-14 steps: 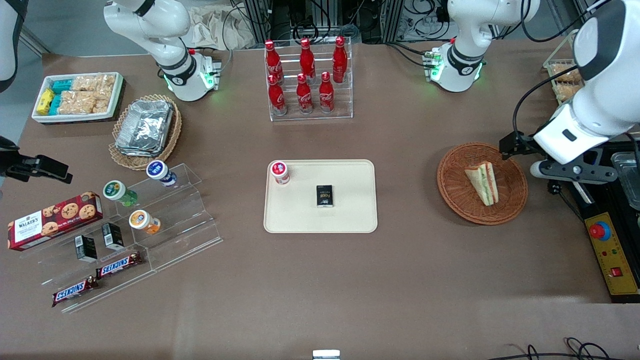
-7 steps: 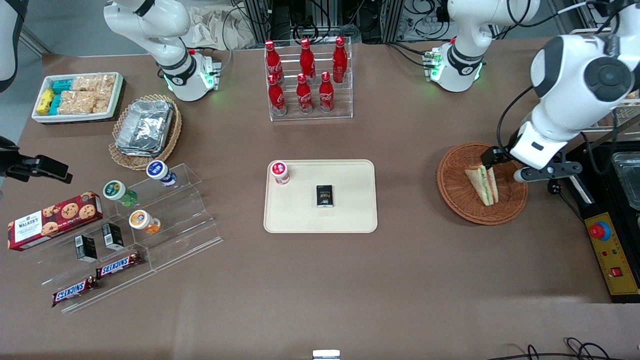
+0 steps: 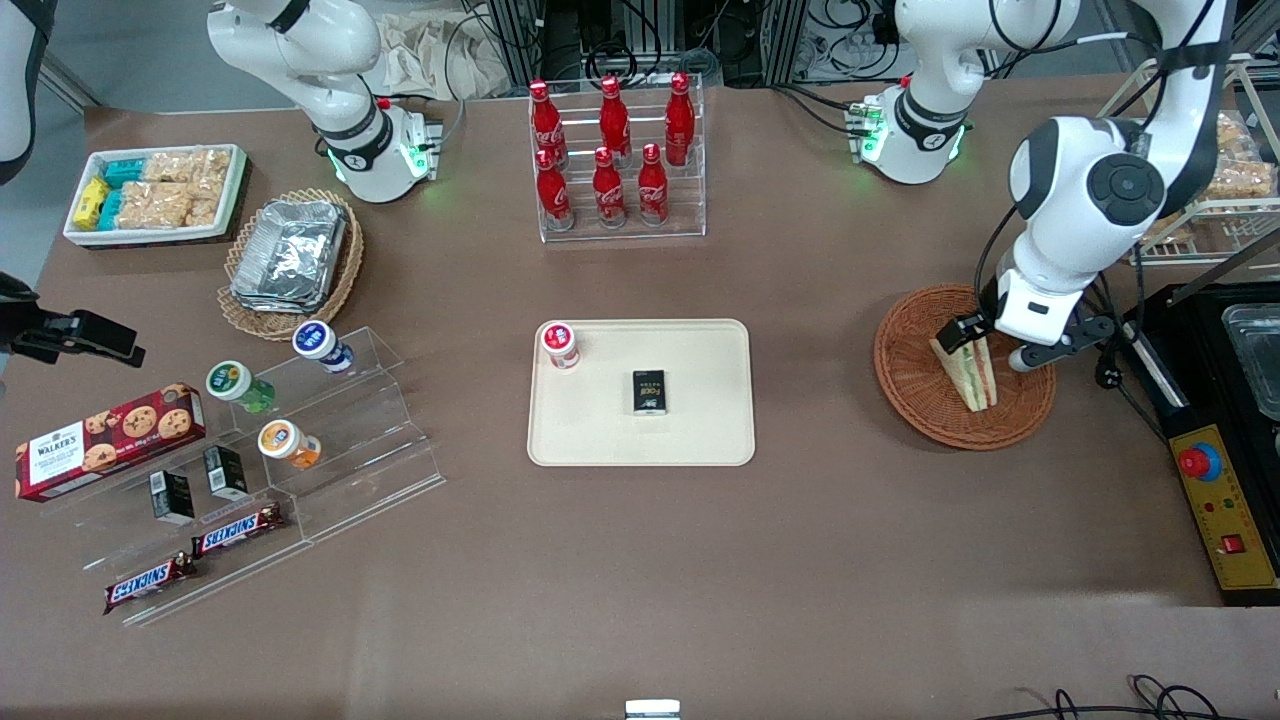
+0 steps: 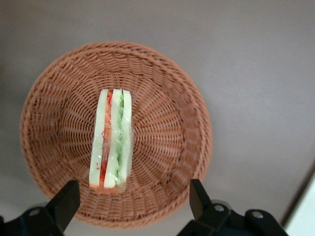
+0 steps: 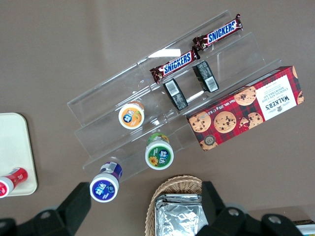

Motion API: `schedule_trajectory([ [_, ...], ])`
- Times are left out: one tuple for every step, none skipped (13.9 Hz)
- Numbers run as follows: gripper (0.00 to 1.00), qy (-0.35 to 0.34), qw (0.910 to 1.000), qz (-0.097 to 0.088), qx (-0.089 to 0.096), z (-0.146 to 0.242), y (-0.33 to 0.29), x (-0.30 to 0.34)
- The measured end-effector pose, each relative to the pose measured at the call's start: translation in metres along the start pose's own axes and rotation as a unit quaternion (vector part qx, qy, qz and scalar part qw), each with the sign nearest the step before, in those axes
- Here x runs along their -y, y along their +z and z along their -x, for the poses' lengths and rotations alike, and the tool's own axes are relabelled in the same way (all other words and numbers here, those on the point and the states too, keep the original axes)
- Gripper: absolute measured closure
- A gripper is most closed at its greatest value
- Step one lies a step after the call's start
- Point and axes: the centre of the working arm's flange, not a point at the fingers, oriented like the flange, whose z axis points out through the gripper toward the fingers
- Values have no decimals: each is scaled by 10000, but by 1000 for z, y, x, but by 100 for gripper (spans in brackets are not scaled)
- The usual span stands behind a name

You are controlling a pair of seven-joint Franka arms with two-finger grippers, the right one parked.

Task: Place sandwich from basket to tray
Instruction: 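Lower the open left gripper around the sandwich and close it, then lift the sandwich up out of the basket with the left gripper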

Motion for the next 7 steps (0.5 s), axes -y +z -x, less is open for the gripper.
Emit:
schedule_trajectory([
  [1, -109, 9999, 54, -91, 3, 15, 13],
  [1, -211, 9996, 85, -147, 6, 30, 25],
  [1, -271, 9994, 99, -180, 9, 43, 34],
  [0, -286, 9993, 117, -226, 11, 60, 37],
  [0, -277, 9992, 125, -243, 10, 68, 36],
  [0, -271, 9992, 142, -273, 10, 76, 36],
  [0, -267, 9991, 147, -283, 10, 85, 35],
])
